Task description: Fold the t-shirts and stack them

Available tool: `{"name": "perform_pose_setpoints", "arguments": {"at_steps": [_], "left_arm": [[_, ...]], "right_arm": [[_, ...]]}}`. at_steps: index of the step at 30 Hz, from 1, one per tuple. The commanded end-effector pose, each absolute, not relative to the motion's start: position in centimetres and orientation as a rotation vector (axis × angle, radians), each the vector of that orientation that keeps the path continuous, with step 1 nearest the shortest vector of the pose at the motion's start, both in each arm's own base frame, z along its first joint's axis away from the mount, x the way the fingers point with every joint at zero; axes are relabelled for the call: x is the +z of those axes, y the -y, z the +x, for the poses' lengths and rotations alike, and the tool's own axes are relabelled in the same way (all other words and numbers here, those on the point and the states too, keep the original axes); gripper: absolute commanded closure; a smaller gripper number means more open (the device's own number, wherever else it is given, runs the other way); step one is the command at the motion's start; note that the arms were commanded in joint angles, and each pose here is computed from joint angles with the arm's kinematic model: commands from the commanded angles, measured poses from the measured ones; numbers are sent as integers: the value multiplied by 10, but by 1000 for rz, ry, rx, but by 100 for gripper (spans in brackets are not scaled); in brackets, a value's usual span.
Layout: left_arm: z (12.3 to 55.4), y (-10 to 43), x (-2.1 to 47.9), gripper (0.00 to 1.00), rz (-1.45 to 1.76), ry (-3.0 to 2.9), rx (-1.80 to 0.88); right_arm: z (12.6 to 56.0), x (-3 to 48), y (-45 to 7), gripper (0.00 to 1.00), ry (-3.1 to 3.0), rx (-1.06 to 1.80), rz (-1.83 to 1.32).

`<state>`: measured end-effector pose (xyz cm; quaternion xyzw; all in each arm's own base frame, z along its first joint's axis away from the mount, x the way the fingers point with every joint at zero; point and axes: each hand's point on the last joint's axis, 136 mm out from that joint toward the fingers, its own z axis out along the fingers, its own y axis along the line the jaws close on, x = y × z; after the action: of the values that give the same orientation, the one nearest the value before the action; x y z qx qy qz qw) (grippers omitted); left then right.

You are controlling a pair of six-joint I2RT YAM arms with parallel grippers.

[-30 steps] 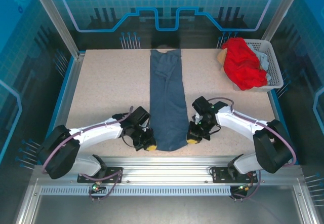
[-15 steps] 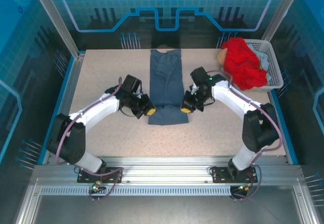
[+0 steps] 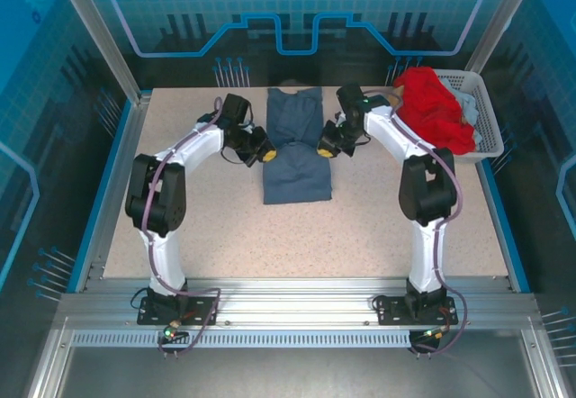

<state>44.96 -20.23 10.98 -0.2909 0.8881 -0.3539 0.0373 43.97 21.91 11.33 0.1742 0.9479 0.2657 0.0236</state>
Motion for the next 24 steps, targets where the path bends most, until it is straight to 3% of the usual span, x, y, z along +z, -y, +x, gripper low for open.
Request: {"name": "perform_pose_setpoints", "arguments": {"at_steps": [1,3,4,6,10,17,24], "left_arm": [[472,202,105,93,-840,-2740,-1125],[481,201,100,64,-816,-2756,-1107],[485,201,102,53,-798,-2749,-1107],[482,198,108,47,-779,-2745,-1098],[444,184,115,47,-790,-2731,-1043],[344,170,75,60,-1064,-2738,-1081],[344,177,60,60,-1113,-2726,-1123]], "right_arm": [[453,92,-209,91,-2984,787,592],[461,82,-208,57,-2989,785,594],[465,83,-205,46,-2979,778,585],[466,88,-197,39,-2965,739,578],[448,108,-182,37,-2926,712,549],[372,88,-194,41,-2973,767,484],[364,55,-200,46,-3038,723,440]]}}
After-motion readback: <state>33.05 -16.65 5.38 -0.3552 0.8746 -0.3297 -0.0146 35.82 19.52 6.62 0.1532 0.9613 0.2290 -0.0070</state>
